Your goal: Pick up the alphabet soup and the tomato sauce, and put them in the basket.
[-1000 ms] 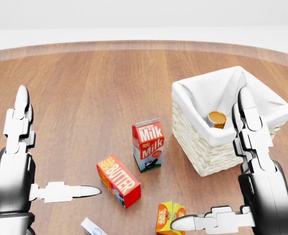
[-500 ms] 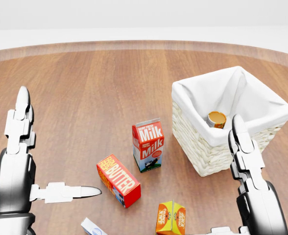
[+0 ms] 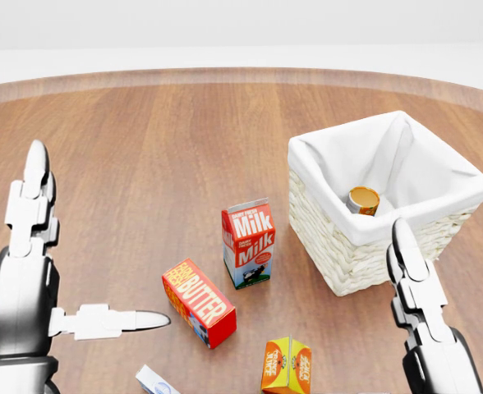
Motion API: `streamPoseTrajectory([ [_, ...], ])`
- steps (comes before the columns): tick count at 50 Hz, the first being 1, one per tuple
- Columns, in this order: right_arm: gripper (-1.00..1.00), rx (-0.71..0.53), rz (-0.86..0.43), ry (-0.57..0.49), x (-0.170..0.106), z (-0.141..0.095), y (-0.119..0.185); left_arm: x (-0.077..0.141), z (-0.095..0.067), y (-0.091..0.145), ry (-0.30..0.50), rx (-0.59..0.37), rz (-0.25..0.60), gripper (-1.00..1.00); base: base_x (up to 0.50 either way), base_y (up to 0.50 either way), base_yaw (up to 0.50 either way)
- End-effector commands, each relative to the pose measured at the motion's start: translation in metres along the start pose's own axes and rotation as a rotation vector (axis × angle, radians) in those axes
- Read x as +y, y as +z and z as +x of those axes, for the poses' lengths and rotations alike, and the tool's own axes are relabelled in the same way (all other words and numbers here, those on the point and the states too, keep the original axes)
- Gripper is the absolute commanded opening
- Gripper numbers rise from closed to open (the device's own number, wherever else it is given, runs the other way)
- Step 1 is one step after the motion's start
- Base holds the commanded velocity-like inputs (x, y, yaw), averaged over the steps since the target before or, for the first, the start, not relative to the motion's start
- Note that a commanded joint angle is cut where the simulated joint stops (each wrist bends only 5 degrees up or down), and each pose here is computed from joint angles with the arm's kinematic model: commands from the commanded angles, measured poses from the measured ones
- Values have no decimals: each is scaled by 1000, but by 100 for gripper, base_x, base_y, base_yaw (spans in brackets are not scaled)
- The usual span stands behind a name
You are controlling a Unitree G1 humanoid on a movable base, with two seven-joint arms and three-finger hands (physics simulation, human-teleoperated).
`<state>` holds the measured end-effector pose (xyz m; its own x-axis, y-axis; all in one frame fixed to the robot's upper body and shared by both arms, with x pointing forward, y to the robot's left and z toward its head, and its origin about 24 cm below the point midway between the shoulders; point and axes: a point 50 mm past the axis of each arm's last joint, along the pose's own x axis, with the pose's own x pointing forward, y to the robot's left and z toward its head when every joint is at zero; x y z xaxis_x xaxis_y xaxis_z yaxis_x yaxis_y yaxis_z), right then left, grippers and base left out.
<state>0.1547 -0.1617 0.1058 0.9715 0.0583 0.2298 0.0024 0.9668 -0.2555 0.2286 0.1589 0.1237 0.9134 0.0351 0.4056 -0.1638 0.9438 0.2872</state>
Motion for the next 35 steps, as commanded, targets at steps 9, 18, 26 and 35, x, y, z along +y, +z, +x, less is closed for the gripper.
streamPoseTrajectory([
  [9, 100, 144, 3, 10, -2, -19, -21, 1, 0, 0, 4, 0, 2, 100, 0, 0, 0],
  [18, 100, 177, 10, 16, -1, -24, -26, 1, 0, 0, 5, 0, 2, 100, 0, 0, 0],
  [26, 100, 206, 14, 20, -1, -28, -31, 1, 0, 0, 5, -1, 2, 100, 0, 0, 0],
  [35, 100, 237, 17, 21, -1, -32, -36, 1, 0, 0, 5, -1, 3, 100, 0, 0, 0],
])
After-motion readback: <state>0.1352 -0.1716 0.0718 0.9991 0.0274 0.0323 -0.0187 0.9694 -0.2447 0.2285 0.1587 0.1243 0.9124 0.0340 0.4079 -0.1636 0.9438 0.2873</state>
